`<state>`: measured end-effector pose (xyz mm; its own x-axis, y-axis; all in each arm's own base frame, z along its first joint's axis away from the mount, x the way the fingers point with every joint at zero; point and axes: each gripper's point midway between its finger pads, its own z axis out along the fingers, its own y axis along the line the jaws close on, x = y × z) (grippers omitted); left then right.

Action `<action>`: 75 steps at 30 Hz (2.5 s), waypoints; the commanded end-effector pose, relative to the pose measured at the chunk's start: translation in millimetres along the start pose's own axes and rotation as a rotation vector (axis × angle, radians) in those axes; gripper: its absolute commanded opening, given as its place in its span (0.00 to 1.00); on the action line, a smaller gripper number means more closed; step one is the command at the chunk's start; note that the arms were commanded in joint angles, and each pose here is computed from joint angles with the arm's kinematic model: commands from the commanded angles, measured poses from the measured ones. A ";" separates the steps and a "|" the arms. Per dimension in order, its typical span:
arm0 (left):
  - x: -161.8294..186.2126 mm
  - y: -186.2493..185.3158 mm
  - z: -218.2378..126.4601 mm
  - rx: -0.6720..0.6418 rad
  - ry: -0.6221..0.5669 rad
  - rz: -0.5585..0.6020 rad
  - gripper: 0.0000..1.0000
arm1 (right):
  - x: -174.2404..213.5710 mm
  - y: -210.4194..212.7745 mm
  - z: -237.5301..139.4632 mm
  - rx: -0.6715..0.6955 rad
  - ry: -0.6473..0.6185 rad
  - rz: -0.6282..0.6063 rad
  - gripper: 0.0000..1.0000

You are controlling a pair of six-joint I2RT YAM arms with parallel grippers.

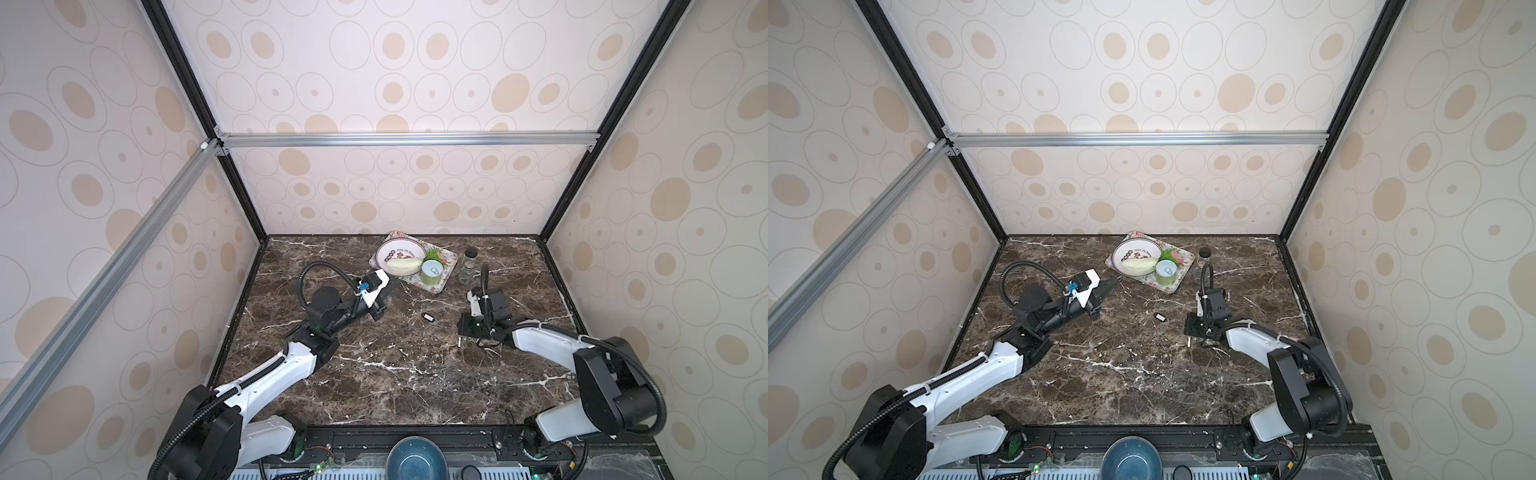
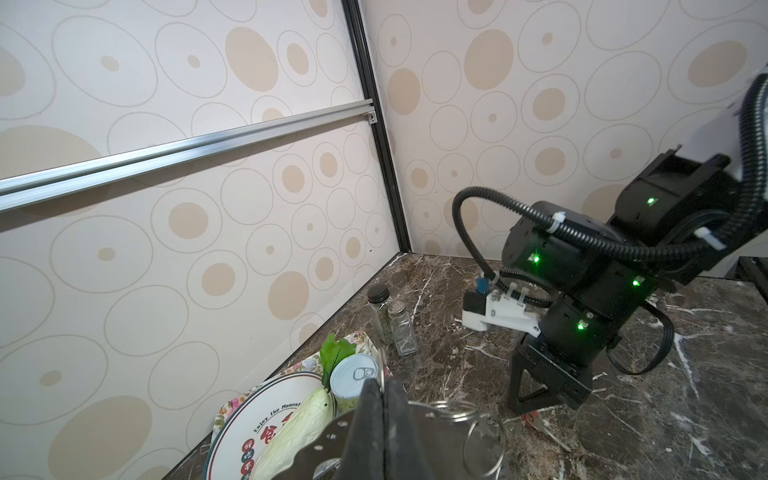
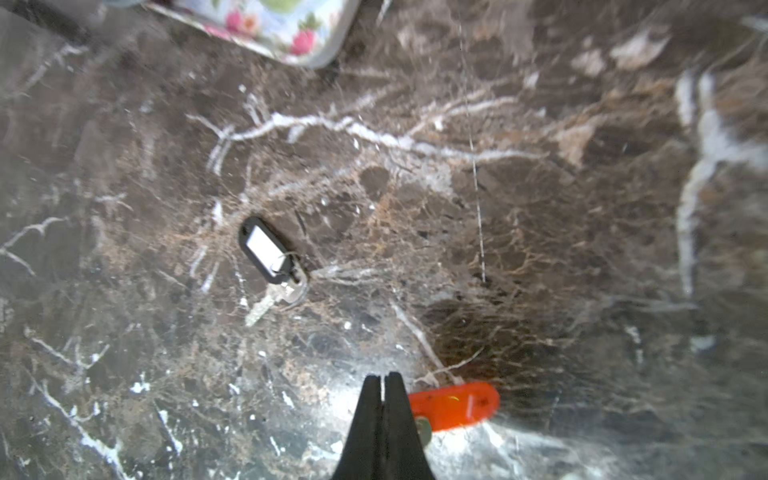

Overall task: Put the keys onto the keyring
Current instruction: 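Lift the red-tagged key with the right gripper and swing it toward the left gripper, then bring the red-tagged key to the ring plate held by the left gripper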

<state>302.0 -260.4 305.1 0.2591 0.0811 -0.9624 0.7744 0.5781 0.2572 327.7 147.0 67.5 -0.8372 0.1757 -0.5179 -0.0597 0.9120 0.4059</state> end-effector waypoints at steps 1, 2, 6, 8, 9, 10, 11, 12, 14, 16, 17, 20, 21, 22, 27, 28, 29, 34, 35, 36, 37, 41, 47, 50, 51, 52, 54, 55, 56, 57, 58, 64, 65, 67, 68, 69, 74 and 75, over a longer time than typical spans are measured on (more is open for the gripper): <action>-26.8 3.9 -1.7 -0.004 -0.085 0.031 0.00 | -27.8 25.2 -28.2 -0.084 -0.159 -0.067 0.00; -27.4 3.5 -1.9 -0.003 -0.088 0.031 0.00 | -34.3 33.8 -38.4 -0.114 -0.211 -0.094 0.00; -27.9 1.1 -2.4 0.010 -0.094 0.026 0.00 | -57.3 67.2 -87.9 -0.207 -0.433 -0.198 0.00; -28.0 -0.4 -2.3 0.018 -0.095 0.025 0.00 | -65.9 81.5 -113.6 -0.242 -0.555 -0.248 0.00; -28.8 -0.4 -2.4 0.019 -0.098 0.026 0.00 | -69.9 87.1 -125.8 -0.264 -0.620 -0.263 0.00; -29.0 -1.2 -2.0 0.024 -0.099 0.025 0.00 | -74.2 90.2 -138.7 -0.286 -0.695 -0.261 0.00; -29.9 -2.2 -2.1 0.030 -0.103 0.024 0.00 | -78.8 92.8 -151.5 -0.315 -0.772 -0.255 0.00; -30.5 -3.0 -1.9 0.036 -0.106 0.023 0.00 | -81.5 93.5 -160.5 -0.334 -0.823 -0.245 0.00; -31.4 -4.6 -1.3 0.049 -0.110 0.020 0.00 | -88.8 97.0 -178.8 -0.363 -0.893 -0.228 0.00; -33.3 -6.2 -0.3 0.061 -0.117 0.019 0.00 | -90.4 107.8 -189.9 -0.403 -0.892 -0.254 0.00; -34.1 -6.4 0.3 0.066 -0.119 0.017 0.00 | -90.5 112.9 -195.4 -0.425 -0.894 -0.269 0.00; -36.9 -10.2 1.0 0.093 -0.129 0.011 0.00 | -91.5 116.5 -209.0 -0.460 -0.943 -0.271 0.00; -36.9 -12.3 0.5 0.103 -0.134 0.011 0.00 | -92.0 116.9 -213.8 -0.472 -0.972 -0.272 0.00; -37.0 -13.4 0.5 0.109 -0.137 0.011 0.00 | -90.9 116.9 -217.2 -0.485 -0.996 -0.273 0.00; -34.9 -14.5 2.2 0.122 -0.126 0.008 0.00 | -88.9 120.6 -224.8 -0.550 -1.052 -0.269 0.00; -35.6 -15.6 2.2 0.127 -0.129 0.013 0.00 | -88.2 124.7 -223.7 -0.576 -1.047 -0.274 0.00; -34.8 -17.0 2.6 0.134 -0.128 0.018 0.00 | -87.2 130.8 -222.8 -0.607 -1.043 -0.291 0.00; -31.0 -21.3 4.6 0.161 -0.123 0.050 0.00 | -87.7 160.3 -216.6 -0.721 -1.021 -0.365 0.00; -29.5 -20.6 5.2 0.159 -0.114 0.046 0.00 | -87.2 165.5 -214.8 -0.730 -1.018 -0.383 0.00; -30.3 -21.6 4.9 0.164 -0.116 0.047 0.00 | -86.8 169.1 -212.6 -0.731 -1.015 -0.398 0.00; -30.0 -22.8 4.3 0.169 -0.118 0.045 0.00 | -86.4 172.8 -209.7 -0.721 -1.009 -0.412 0.00; -33.1 -27.3 2.4 0.192 -0.135 0.049 0.00 | -91.5 171.0 -192.0 -0.624 -0.937 -0.418 0.00; -35.4 -35.2 -1.3 0.224 -0.150 0.059 0.00 | -83.3 158.1 -205.1 -0.625 -1.010 -0.398 0.00; -35.8 -40.4 -1.9 0.253 -0.150 0.074 0.00 | -77.2 162.3 -212.1 -0.655 -1.014 -0.438 0.00; -34.5 -42.9 -2.6 0.263 -0.149 0.076 0.00 | -74.4 166.1 -214.8 -0.682 -1.013 -0.455 0.00; -34.6 -45.2 -3.1 0.273 -0.151 0.085 0.00 | -71.1 171.5 -218.2 -0.720 -1.009 -0.472 0.00; -35.2 -48.3 -3.4 0.283 -0.153 0.097 0.00 | -66.3 179.8 -222.2 -0.778 -0.994 -0.495 0.00; -36.7 -48.9 -3.5 0.285 -0.154 0.100 0.00 | -65.8 184.0 -223.6 -0.797 -0.984 -0.506 0.00; -38.0 -50.1 -3.6 0.291 -0.155 0.103 0.00 | -65.2 186.7 -222.6 -0.807 -0.970 -0.512 0.00; -38.9 -50.3 -4.4 0.293 -0.156 0.106 0.00 | -65.4 188.2 -221.6 -0.811 -0.960 -0.514 0.00; -39.9 -51.8 -5.1 0.297 -0.162 0.108 0.00 | -65.8 189.6 -220.8 -0.816 -0.951 -0.513 0.00; -43.8 -48.3 -7.2 0.265 -0.171 0.084 0.00 | -53.9 199.3 -221.1 -0.869 -0.914 -0.551 0.00; -46.2 -48.3 -8.1 0.262 -0.179 0.079 0.00 | -50.8 201.1 -220.4 -0.875 -0.913 -0.560 0.00; -49.2 -52.4 -10.0 0.284 -0.192 0.079 0.00 | -47.7 205.0 -221.6 -0.890 -0.914 -0.564 0.00; -50.0 -54.1 -10.2 0.294 -0.195 0.080 0.00 | -46.4 207.2 -222.0 -0.898 -0.909 -0.567 0.00; -50.7 -55.1 -10.2 0.299 -0.196 0.082 0.00 | -45.8 209.5 -223.5 -0.905 -0.908 -0.569 0.00; -50.3 -59.7 -10.2 0.320 -0.192 0.089 0.00 | -42.8 221.3 -225.0 -0.928 -0.884 -0.585 0.00; -50.4 -60.4 -10.4 0.320 -0.192 0.091 0.00 | -42.6 222.6 -226.0 -0.930 -0.888 -0.589 0.00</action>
<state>247.1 -290.8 312.5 0.3459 -0.0046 -0.9383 0.8945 0.3033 0.3283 234.5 253.6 331.1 -0.0155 0.3333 -0.9427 -0.8770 0.4483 0.1729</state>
